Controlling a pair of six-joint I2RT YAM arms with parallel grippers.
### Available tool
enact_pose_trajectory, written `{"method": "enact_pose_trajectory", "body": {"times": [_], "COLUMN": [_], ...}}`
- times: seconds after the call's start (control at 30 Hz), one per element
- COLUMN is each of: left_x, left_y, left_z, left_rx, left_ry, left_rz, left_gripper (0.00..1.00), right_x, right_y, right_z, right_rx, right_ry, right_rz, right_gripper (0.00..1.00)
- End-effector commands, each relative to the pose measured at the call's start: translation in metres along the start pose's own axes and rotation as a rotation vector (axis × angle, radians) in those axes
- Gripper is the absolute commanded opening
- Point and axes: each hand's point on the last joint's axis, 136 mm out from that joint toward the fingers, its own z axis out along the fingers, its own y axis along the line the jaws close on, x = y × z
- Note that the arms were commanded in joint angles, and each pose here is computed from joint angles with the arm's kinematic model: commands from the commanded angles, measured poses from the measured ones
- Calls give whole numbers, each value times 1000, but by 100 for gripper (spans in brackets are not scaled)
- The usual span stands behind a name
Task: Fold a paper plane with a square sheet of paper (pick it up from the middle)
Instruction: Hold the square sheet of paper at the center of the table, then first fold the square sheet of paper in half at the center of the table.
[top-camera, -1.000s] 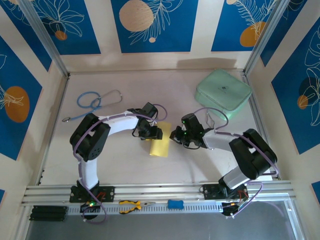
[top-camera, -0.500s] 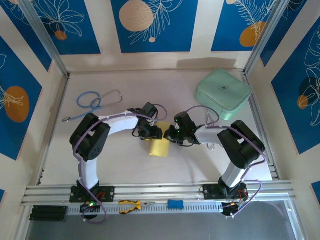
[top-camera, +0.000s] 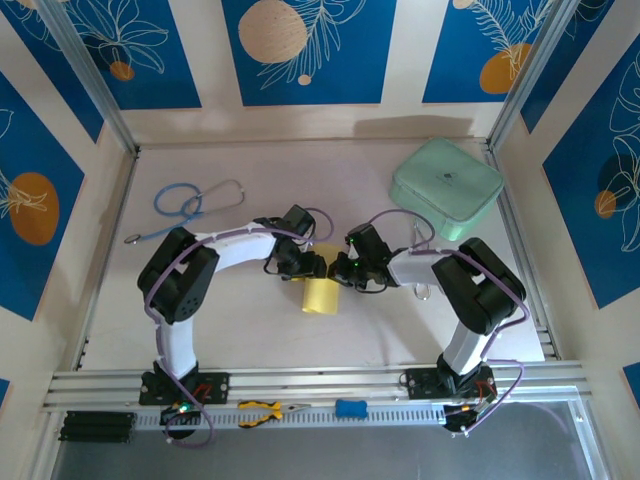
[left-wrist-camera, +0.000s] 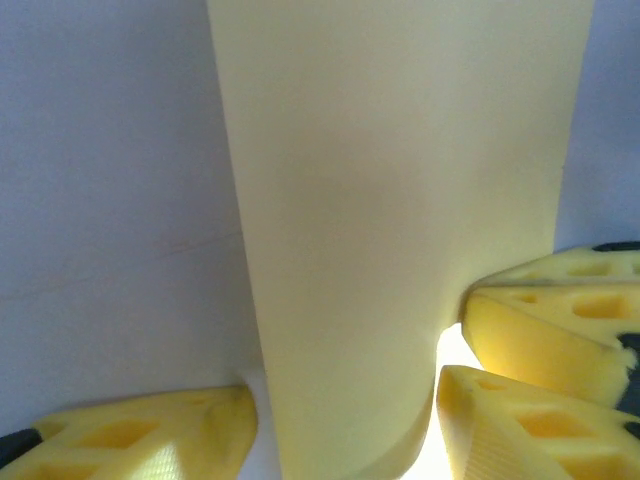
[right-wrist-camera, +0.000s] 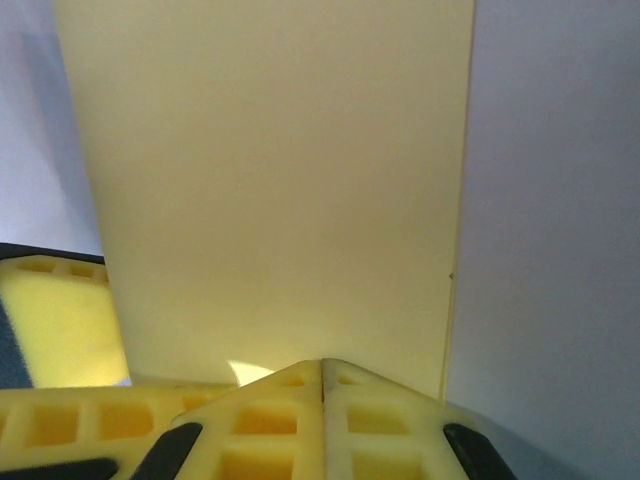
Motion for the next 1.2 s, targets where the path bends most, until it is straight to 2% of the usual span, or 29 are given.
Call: {"method": "enact_pose_trajectory", "body": {"times": [0.0,0.13,0.27,0.33,0.43,0.53,0.67,1.0,1.17], "left_x": [1,-7,-15,-18,-21,-22,-23,-16,-11], "left_y": [28,16,8,-1,-25,-45,-62,-60,-46], "left_z": [14,-17,-36,-40,-45,-50,-53,-33,-17], "left_rx": [-76,-18,96,194,378,515,638,690,614], "left_ry": [-36,-119,-177,-188,-191,-189,-178,-127,-103], "left_rz": [-33,-42,-66,-78,-59,-50,-45,-61,-73], "left_gripper": [63,68,64,56,34,17,1,0,0], "right_x": [22,17,10,7,6,8,9,10,9], "right_y": [-39,-39,-37,-39,-39,-43,-45,-47,-48], "right_z": [0,-1,-3,-5,-5,-4,-3,-4,-4], "right_rx": [118,88,60,62,68,81,88,98,103], "right_ry": [129,152,158,155,152,155,156,154,151], "right_rz": [-53,-105,-120,-110,-97,-78,-67,-53,-51], "right_gripper": [0,0,0,0,0,0,0,0,0]}}
